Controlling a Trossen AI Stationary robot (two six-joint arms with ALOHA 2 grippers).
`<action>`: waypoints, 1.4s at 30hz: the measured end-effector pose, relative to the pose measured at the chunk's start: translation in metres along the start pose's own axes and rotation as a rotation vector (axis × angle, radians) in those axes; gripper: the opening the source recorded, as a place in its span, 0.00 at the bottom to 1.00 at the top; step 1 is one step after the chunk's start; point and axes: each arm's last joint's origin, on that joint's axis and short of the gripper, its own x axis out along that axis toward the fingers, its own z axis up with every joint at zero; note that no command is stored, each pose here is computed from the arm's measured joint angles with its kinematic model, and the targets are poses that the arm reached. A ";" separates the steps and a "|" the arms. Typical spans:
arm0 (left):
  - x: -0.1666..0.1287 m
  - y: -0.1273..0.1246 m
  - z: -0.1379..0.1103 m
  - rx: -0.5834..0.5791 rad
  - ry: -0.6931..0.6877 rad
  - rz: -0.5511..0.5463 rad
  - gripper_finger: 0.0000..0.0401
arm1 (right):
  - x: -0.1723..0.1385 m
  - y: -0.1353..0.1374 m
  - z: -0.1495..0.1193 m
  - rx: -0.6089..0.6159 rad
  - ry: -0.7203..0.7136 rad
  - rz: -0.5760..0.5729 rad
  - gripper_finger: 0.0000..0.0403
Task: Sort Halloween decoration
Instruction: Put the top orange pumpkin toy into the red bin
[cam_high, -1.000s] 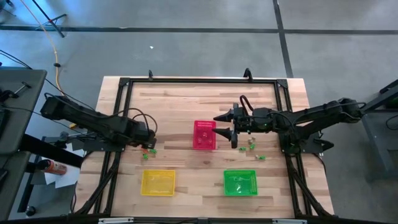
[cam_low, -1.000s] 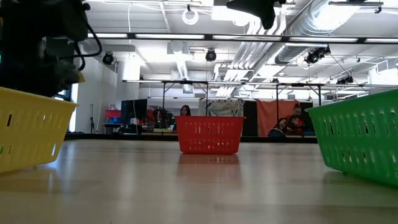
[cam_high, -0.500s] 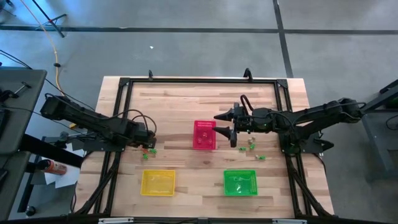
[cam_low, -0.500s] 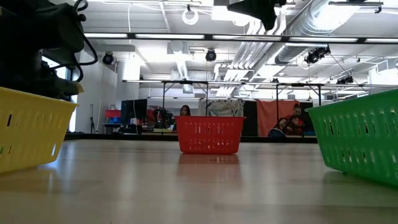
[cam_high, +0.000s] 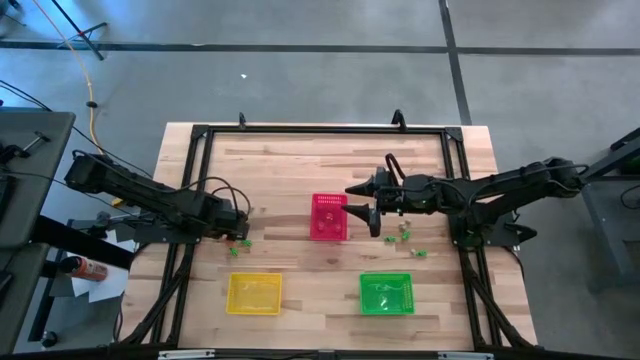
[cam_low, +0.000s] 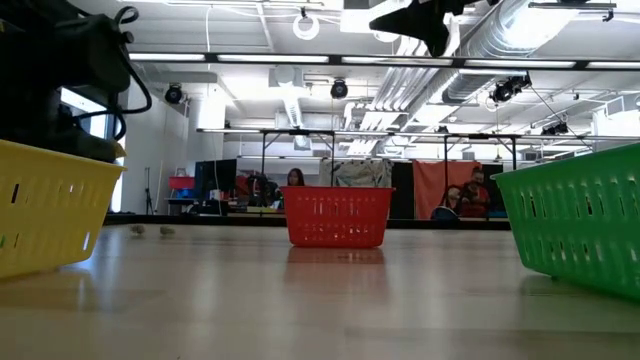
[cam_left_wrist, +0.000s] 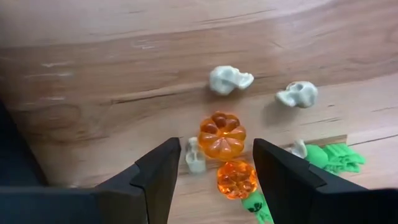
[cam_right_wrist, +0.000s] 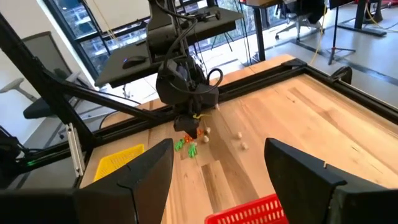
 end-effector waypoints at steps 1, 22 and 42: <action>0.000 0.000 0.000 -0.004 -0.003 -0.002 0.49 | 0.000 0.000 0.000 0.000 0.002 -0.001 0.62; 0.000 -0.002 0.002 0.164 -0.073 -0.018 0.49 | 0.000 0.000 -0.001 0.003 0.006 -0.002 0.62; 0.003 0.001 0.002 0.155 -0.068 0.000 0.34 | 0.000 0.000 -0.001 0.002 0.006 -0.003 0.62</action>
